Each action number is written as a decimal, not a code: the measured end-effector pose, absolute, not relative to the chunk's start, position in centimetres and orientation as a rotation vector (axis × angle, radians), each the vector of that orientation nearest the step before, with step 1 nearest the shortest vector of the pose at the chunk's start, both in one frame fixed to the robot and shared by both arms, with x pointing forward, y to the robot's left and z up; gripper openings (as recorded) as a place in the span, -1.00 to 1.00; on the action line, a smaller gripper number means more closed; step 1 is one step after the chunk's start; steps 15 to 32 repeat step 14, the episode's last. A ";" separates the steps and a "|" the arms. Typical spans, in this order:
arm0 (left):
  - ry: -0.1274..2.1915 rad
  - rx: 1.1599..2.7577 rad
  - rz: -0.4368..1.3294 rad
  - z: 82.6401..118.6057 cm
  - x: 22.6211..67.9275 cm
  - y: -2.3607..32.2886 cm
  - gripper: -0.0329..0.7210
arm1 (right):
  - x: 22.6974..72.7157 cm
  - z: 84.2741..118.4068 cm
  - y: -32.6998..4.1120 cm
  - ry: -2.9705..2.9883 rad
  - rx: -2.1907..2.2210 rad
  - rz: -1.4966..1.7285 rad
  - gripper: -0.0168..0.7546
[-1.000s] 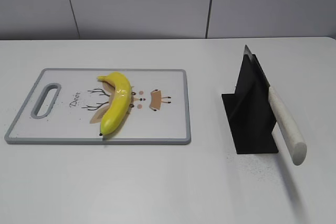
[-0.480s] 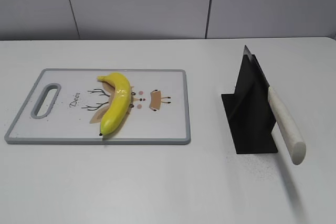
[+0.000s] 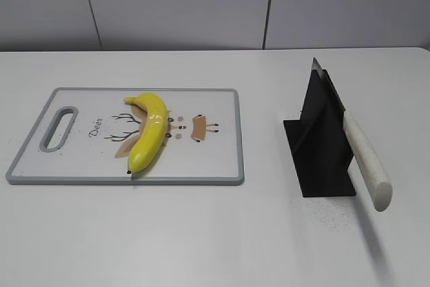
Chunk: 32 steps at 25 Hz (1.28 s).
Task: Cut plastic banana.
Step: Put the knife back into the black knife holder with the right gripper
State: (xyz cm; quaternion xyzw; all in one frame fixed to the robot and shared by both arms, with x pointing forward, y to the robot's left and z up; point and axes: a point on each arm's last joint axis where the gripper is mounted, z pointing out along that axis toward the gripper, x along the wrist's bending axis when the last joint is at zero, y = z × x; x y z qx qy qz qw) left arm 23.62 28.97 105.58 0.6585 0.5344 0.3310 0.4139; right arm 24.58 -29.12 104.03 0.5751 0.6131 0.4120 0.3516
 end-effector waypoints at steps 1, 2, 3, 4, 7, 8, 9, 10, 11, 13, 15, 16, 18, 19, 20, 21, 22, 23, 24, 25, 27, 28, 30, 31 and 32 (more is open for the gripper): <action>1.343 1.655 0.832 105.6 23.6 29.0 -0.27 | 24.6 104.0 -29.1 1.586 1.489 1.066 0.49; 1.343 1.655 0.832 105.6 23.6 29.0 -0.27 | 24.6 104.0 -29.1 1.586 1.489 1.065 0.49; 1.343 1.655 0.832 105.6 23.6 29.0 -0.27 | 24.6 104.0 -29.1 1.586 1.489 1.065 0.49; 1.343 1.655 0.832 105.6 23.6 29.0 -0.27 | 24.6 104.0 -29.1 1.586 1.489 1.065 0.49; 1.343 1.655 0.832 105.6 23.6 29.0 -0.27 | 24.6 104.0 -29.1 1.586 1.489 1.066 0.49; 1.343 1.655 0.832 105.6 23.6 29.0 -0.27 | 24.6 104.0 -29.1 1.586 1.489 1.066 0.49; 1.343 1.655 0.832 105.6 23.6 29.0 -0.27 | 24.6 104.0 -29.1 1.586 1.489 1.066 0.49; 1.343 1.655 0.832 105.6 23.6 29.0 -0.27 | 24.6 104.0 -29.1 1.586 1.489 1.066 0.49; 1.343 1.655 0.832 105.6 23.6 29.0 -0.27 | 24.6 104.0 -29.1 1.586 1.489 1.066 0.48; 1.344 1.654 0.832 105.6 23.6 29.0 -0.27 | 24.6 104.0 -29.1 1.586 1.489 1.066 0.48; 1.344 1.654 0.832 105.6 23.6 29.0 -0.27 | 24.6 104.0 -29.1 1.586 1.489 1.066 0.48; 1.344 1.654 0.832 105.6 23.6 29.0 -0.27 | 24.6 104.0 -29.1 1.586 1.489 1.066 0.48; 1.344 1.654 0.832 105.6 23.6 29.0 -0.27 | 24.6 104.0 -29.1 1.586 1.489 1.066 0.48; 1.344 1.654 0.832 105.6 23.6 29.0 -0.27 | 24.6 104.0 -29.1 1.586 1.489 1.066 0.48; 1.344 1.654 0.832 105.6 23.6 29.0 -0.27 | 24.6 104.0 -29.1 1.586 1.489 1.066 0.48; 1.344 1.654 0.832 105.6 23.6 29.0 -0.27 | 24.6 104.0 -29.1 1.586 1.489 1.066 0.48; 1.344 1.654 0.832 105.6 23.6 29.0 -0.27 | 24.6 104.0 -29.1 1.586 1.489 1.066 0.48; 1.344 1.654 0.832 105.6 23.6 29.0 -0.27 | 24.6 104.0 -29.1 1.586 1.489 1.066 0.48; 1.344 1.654 0.832 105.6 23.6 29.0 -0.27 | 24.6 104.0 -29.1 1.586 1.489 1.066 0.48; 1.344 1.654 0.832 105.6 23.6 29.0 -0.27 | 24.6 104.0 -29.1 1.586 1.489 1.066 0.48; 1.344 1.654 0.832 105.6 23.6 29.0 -0.27 | 24.6 104.0 -29.1 1.586 1.489 1.066 0.48; 1.344 1.654 0.832 105.6 23.6 29.0 -0.27 | 24.6 104.0 -29.1 1.586 1.489 1.066 0.48; 1.344 1.654 0.832 105.6 23.6 29.0 -0.27 | 24.6 104.0 -29.1 1.586 1.489 1.066 0.48; 1.344 1.654 0.832 105.6 23.6 29.0 -0.27 | 24.6 104.0 -29.1 1.586 1.489 1.066 0.48; 1.344 1.654 0.832 105.6 23.6 29.0 -0.27 | 24.6 104.0 -29.1 1.586 1.489 1.066 0.48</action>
